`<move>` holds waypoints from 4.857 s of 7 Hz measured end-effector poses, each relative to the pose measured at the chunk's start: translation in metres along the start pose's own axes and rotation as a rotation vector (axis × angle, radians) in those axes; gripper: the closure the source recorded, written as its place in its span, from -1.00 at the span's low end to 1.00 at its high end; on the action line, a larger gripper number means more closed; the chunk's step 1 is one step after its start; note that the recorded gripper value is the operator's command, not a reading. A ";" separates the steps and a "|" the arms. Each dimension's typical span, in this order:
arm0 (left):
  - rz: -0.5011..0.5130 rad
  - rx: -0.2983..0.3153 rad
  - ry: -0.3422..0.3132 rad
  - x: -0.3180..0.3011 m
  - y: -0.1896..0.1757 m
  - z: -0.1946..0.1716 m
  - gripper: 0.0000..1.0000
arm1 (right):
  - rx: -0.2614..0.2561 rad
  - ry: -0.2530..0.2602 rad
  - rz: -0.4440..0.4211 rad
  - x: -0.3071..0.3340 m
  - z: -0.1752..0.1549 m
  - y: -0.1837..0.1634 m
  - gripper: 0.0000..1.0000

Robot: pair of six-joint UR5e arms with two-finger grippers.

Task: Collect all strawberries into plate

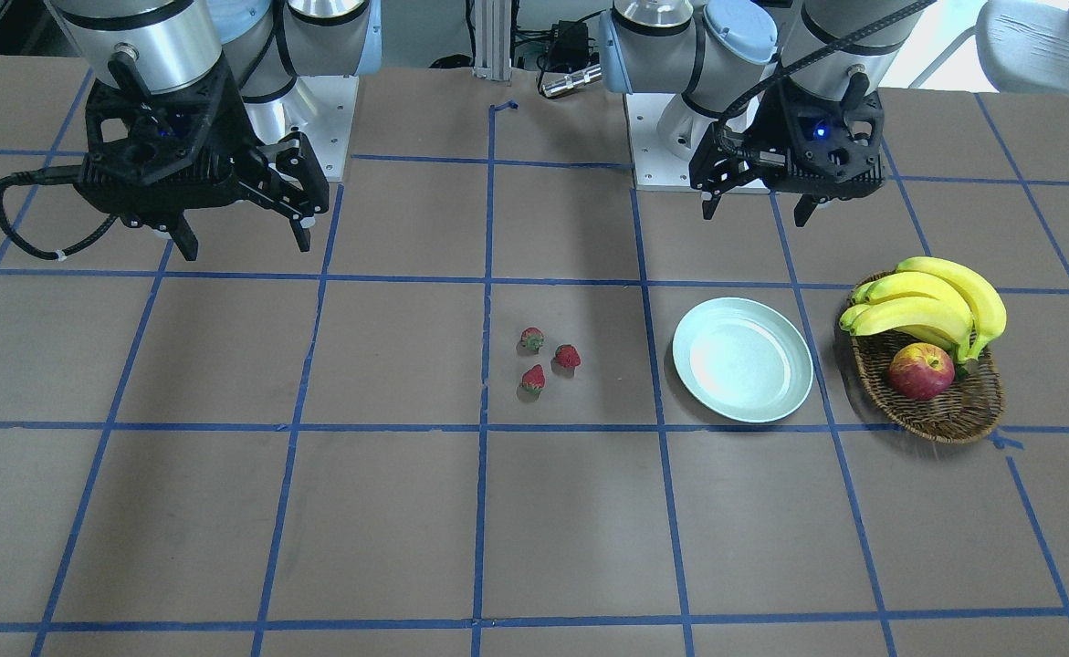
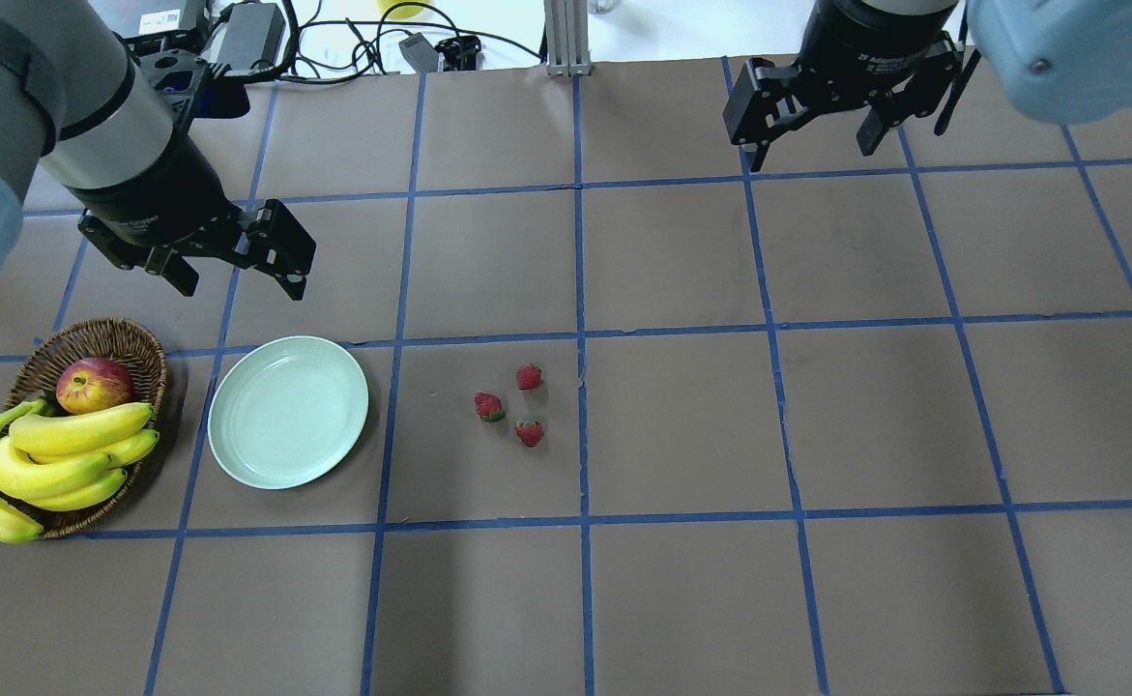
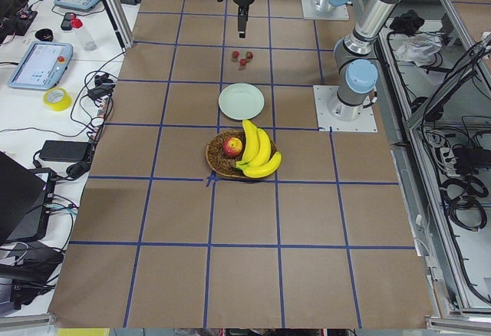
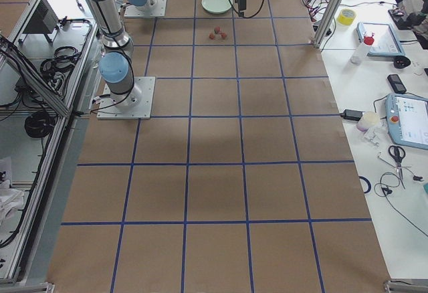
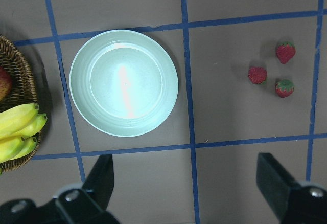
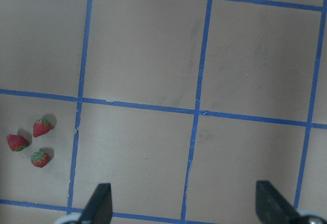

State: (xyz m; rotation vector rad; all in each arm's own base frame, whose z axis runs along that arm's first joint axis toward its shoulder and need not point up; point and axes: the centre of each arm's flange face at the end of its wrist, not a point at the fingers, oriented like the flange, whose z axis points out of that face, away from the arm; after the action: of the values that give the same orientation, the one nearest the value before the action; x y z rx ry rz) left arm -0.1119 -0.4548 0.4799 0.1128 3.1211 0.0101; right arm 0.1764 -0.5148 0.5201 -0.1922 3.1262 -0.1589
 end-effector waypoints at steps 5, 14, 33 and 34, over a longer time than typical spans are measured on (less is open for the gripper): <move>-0.001 0.006 0.002 0.000 -0.002 0.001 -1.00 | 0.001 -0.004 -0.006 0.000 0.000 0.000 -1.00; -0.024 -0.047 0.010 -0.007 -0.018 0.030 -1.00 | -0.008 -0.004 -0.005 -0.001 0.005 -0.002 -1.00; -0.406 -0.160 0.193 0.120 -0.024 0.304 1.00 | -0.010 -0.004 0.000 0.003 0.006 -0.004 -1.00; -0.406 -0.158 0.192 0.119 -0.025 0.304 1.00 | -0.010 -0.005 0.000 0.003 0.006 -0.004 -1.00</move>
State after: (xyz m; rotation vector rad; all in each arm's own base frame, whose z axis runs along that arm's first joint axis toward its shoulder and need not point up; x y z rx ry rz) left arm -0.2271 -0.4689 0.1738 -0.5537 3.2491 0.2756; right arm 0.1741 -0.5200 0.5141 -0.1928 3.1224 -0.1424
